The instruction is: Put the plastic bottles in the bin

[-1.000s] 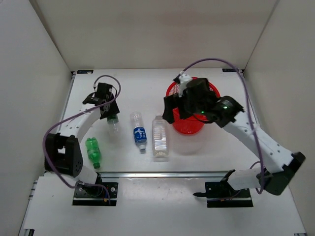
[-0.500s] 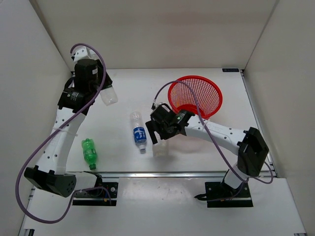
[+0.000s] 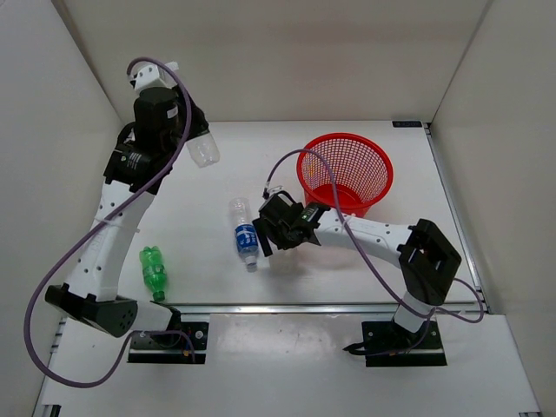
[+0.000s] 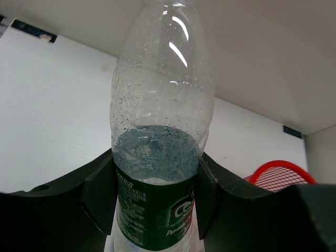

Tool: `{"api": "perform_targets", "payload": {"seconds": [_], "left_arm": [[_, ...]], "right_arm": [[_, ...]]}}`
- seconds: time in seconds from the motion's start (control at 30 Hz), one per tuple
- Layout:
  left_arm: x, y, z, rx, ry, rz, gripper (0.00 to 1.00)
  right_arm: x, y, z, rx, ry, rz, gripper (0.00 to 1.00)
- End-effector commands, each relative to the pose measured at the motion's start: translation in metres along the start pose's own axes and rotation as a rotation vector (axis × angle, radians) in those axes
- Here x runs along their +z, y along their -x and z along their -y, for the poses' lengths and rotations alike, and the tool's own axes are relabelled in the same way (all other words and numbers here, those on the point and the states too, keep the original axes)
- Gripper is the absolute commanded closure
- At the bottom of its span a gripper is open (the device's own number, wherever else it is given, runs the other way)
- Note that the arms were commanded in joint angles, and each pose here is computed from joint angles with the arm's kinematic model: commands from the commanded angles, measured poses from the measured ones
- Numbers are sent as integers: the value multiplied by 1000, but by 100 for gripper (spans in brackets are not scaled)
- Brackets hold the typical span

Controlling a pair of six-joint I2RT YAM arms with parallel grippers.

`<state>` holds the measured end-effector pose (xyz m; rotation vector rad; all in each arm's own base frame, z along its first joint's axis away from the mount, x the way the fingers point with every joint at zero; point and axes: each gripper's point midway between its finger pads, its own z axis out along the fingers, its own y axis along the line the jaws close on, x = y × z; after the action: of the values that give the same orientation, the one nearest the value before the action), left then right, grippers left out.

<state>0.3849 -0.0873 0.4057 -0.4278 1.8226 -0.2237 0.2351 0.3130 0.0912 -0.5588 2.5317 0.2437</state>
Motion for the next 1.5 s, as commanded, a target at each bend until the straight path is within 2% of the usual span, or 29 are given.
{"api": "perform_targets", "payload": {"seconds": [0.0,0.13,0.27,0.3,0.33,0.43,0.53,0.67,0.73,0.77,0.83,0.97,1.1,1.13,1.17,1.23,1.27,1.37,1.4,1.47], "left_arm": [[-17,36,35,-57,-117,101,61],[-21,44,76,-62,-232,145,61],[-22,49,113,-75,-357,139,60],[-22,47,119,-72,-376,140,60],[-23,47,127,-80,-413,141,60],[-23,41,154,-88,-494,151,59],[1,14,185,-67,-575,78,58],[5,-10,230,-42,-729,11,57],[15,-33,250,-11,-749,-31,58],[10,-32,258,-5,-770,-26,57],[16,-57,272,12,-797,-70,55],[30,-84,276,-23,-814,-149,56],[28,-115,289,21,-836,-200,55],[27,-133,291,48,-828,-227,53],[23,-145,295,72,-838,-245,49],[24,-164,290,97,-818,-291,27],[23,-170,287,107,-816,-305,2],[21,-157,273,91,-788,-291,1],[17,-142,267,82,-774,-262,1],[11,-112,253,85,-723,-199,2]], "right_arm": [[17,10,3,9,-28,28,0],[26,-1,10,17,-60,1,2],[22,0,12,5,-58,22,18],[21,0,9,-2,-36,21,26],[19,-2,9,-11,-29,12,46],[-8,8,6,-29,29,34,74],[-68,16,-3,-21,204,135,83],[-141,11,-6,11,489,221,100],[-187,5,-3,6,598,293,100],[-203,0,5,15,596,329,100],[-225,1,17,23,582,398,100],[-255,3,58,85,433,494,100],[-278,13,90,125,328,587,100],[-289,17,100,145,290,630,100],[-290,20,108,167,246,647,100],[-296,33,126,183,160,700,100],[-295,40,136,193,104,715,100],[-299,66,154,199,9,792,100],[-306,78,156,203,0,837,100],[-292,94,171,199,-51,837,100]]}}
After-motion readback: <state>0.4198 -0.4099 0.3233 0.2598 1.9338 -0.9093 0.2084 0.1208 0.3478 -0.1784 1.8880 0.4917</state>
